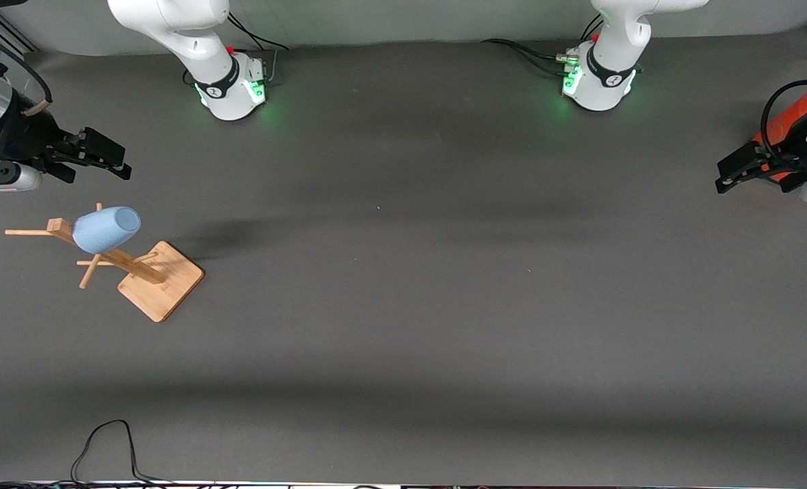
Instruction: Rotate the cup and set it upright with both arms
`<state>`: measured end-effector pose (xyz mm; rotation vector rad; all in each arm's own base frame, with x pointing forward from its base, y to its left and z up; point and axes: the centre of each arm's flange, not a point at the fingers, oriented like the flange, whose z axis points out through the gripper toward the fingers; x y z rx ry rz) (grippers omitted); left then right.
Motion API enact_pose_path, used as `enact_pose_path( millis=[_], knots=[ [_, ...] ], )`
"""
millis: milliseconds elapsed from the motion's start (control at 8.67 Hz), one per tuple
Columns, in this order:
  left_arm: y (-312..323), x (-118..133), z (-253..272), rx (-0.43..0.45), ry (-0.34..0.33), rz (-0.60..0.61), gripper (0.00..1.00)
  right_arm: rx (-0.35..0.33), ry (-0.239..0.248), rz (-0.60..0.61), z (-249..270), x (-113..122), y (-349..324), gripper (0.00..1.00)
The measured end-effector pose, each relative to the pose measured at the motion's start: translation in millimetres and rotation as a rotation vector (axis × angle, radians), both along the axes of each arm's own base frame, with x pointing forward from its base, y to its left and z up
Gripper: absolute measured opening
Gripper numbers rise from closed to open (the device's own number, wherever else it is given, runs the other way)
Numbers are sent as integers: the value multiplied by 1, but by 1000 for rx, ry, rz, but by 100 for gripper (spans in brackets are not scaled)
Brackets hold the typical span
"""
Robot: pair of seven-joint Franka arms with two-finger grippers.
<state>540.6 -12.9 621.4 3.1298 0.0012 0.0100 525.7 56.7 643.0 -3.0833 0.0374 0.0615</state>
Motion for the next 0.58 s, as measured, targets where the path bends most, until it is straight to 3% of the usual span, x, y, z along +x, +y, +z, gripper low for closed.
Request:
enact_pose_path(
  millis=[577],
  knots=[
    [0,0,-1,0,1,0,100,-2,24,1,-5,1,0,100]
  ],
)
